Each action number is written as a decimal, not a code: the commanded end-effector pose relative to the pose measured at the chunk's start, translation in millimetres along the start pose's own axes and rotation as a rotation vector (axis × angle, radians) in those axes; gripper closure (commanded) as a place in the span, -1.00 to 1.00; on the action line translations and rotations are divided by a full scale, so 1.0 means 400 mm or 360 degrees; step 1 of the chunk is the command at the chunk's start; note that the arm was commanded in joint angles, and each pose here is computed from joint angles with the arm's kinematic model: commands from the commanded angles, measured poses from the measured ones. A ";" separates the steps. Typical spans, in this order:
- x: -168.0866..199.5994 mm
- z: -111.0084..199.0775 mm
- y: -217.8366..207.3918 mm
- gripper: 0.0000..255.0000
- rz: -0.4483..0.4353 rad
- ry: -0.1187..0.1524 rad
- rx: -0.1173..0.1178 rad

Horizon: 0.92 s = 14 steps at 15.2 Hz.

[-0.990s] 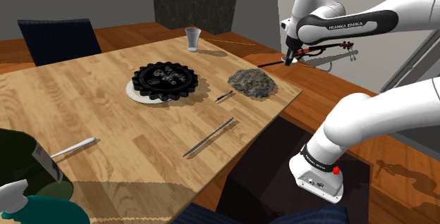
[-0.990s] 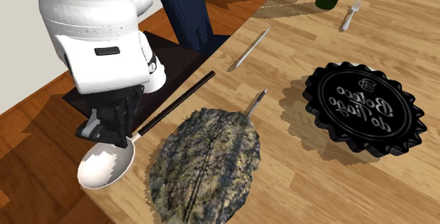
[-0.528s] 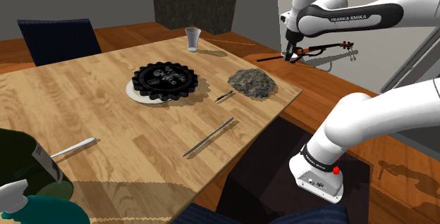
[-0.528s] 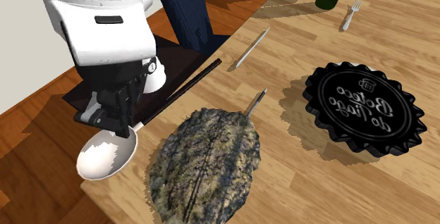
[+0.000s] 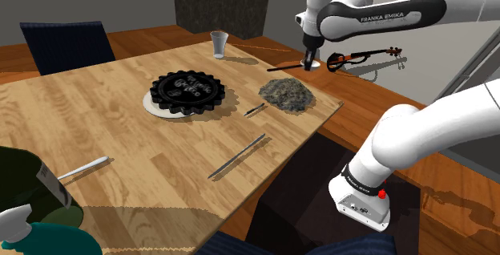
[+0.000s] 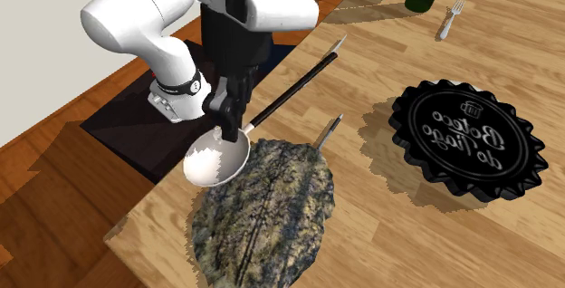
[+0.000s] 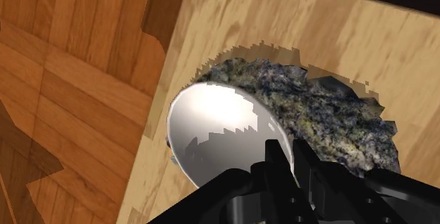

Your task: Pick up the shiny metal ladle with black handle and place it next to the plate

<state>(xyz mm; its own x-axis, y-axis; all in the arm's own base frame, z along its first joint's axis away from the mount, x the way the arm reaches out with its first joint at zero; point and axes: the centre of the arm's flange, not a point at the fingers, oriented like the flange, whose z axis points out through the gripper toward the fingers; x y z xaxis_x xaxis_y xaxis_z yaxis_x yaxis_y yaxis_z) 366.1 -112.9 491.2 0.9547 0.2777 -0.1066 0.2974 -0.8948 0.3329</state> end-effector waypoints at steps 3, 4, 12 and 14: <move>0.090 -0.044 -0.083 1.00 0.0001 0.0000 0.0001; 0.114 -0.054 -0.104 1.00 0.0001 0.0000 0.0001; 0.301 -0.136 -0.270 1.00 0.0001 0.0000 0.0001; 0.348 -0.156 -0.312 1.00 0.0001 0.0000 0.0001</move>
<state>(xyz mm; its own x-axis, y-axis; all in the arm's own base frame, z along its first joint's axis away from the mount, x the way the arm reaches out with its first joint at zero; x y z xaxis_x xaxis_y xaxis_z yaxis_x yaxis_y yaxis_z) 454.7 45.9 492.1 0.9547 0.2778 -0.1066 0.2975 -0.8948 0.3330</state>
